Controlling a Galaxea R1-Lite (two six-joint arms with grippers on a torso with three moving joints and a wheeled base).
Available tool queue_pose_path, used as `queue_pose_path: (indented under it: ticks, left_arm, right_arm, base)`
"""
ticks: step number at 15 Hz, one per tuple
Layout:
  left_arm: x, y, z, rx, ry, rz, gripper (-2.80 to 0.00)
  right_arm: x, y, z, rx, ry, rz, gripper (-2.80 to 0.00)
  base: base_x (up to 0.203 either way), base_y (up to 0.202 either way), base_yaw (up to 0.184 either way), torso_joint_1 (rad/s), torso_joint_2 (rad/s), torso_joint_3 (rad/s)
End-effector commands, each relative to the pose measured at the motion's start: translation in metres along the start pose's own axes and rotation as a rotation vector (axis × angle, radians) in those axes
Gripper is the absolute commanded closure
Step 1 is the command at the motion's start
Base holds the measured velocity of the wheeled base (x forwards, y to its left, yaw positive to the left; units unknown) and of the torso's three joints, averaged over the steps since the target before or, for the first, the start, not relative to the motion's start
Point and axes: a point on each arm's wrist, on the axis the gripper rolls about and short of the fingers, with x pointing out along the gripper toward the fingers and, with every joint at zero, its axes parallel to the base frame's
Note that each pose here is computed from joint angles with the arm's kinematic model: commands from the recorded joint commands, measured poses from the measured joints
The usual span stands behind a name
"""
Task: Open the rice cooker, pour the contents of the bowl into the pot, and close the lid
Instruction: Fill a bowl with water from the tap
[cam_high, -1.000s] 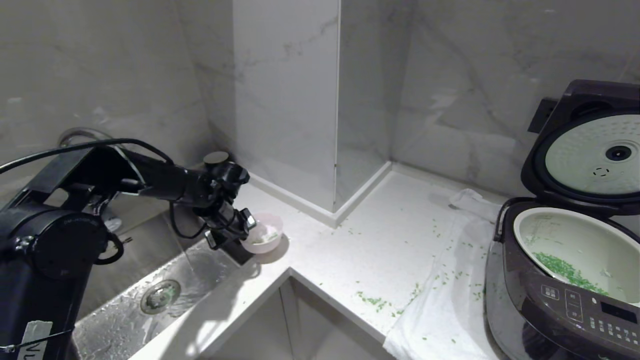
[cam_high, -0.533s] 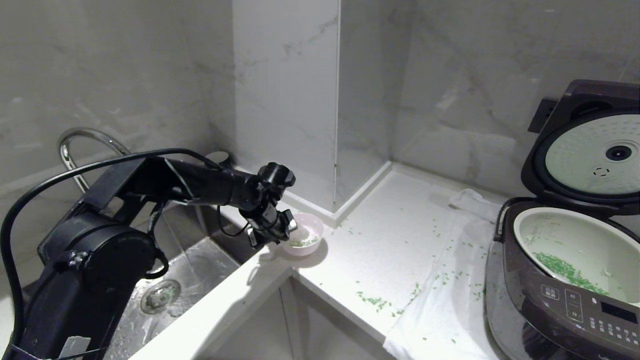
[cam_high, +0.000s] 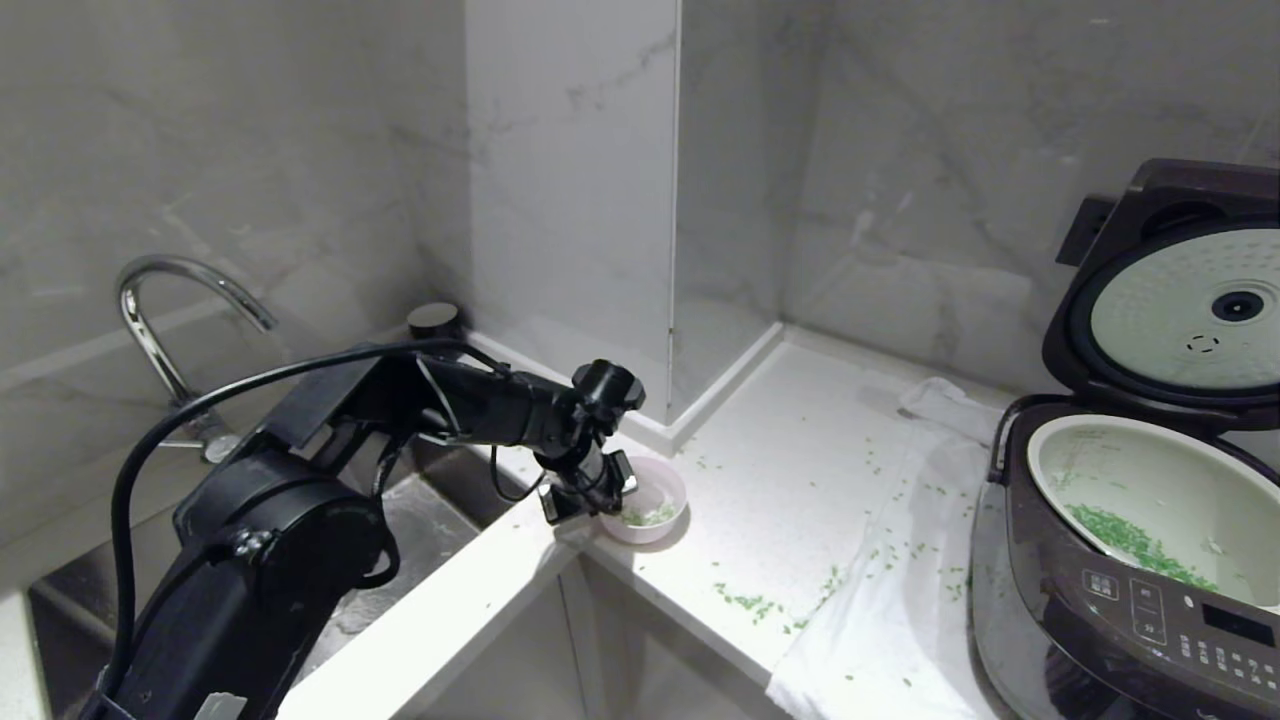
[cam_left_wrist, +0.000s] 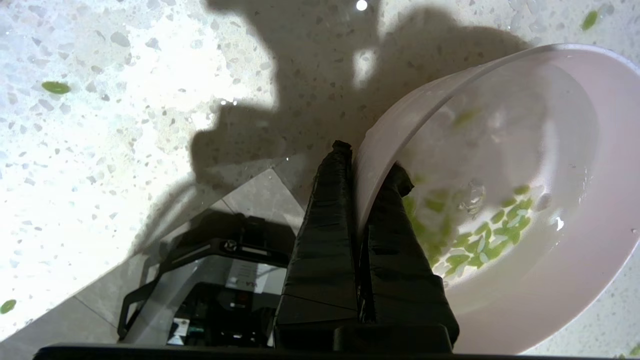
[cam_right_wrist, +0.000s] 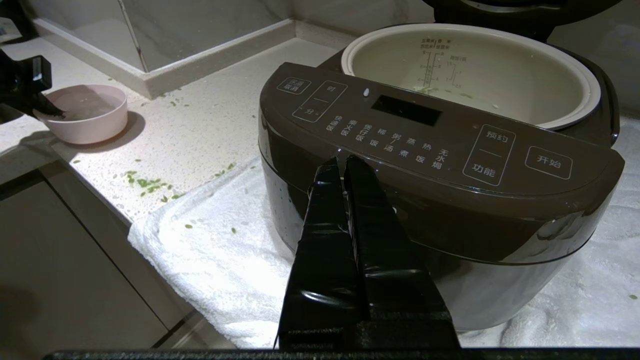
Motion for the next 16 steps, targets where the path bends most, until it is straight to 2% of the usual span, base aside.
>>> queue_pose_path:
  ticks: [1, 2, 3, 7, 10, 13, 16]
  left_arm:
    - [0.007, -0.001, -0.004, -0.001, 0.007, 0.007, 0.00]
    - [0.006, -0.002, -0.003, -0.006, 0.004, 0.005, 0.00]
    - [0.006, -0.002, -0.003, -0.008, 0.003, 0.004, -2.80]
    - [-0.002, -0.004, 0.000, -0.015, -0.011, -0.006, -2.80]
    - [-0.026, -0.002, 0.012, -0.035, -0.044, -0.031, -2.80]
    - [-0.055, 0.008, 0.023, -0.055, -0.071, -0.038, -2.80]
    - [-0.093, 0.031, 0.034, -0.091, -0.098, -0.037, -2.80]
  right_arm:
    - [0.000, 0.000, 0.000, 0.000, 0.002, 0.001, 0.00]
    - [0.000, 0.000, 0.000, 0.000, 0.002, 0.001, 0.00]
    - [0.000, 0.000, 0.000, 0.000, 0.001, 0.001, 0.00]
    - [0.000, 0.000, 0.000, 0.000, 0.002, 0.001, 0.00]
    - [0.000, 0.000, 0.000, 0.000, 0.002, 0.001, 0.00]
    - [0.000, 0.000, 0.000, 0.000, 0.002, 0.001, 0.00]
    - [0.000, 0.000, 0.000, 0.000, 0.002, 0.001, 0.00]
  base:
    - [0.000, 0.000, 0.000, 0.000, 0.00, 0.000]
    - [0.000, 0.000, 0.000, 0.000, 0.00, 0.000]
    - [0.000, 0.000, 0.000, 0.000, 0.00, 0.000]
    - [0.000, 0.000, 0.000, 0.000, 0.00, 0.000]
    - [0.000, 0.000, 0.000, 0.000, 0.00, 0.000]
    - [0.000, 0.000, 0.000, 0.000, 0.00, 0.000]
    - [0.000, 0.000, 0.000, 0.000, 0.00, 0.000]
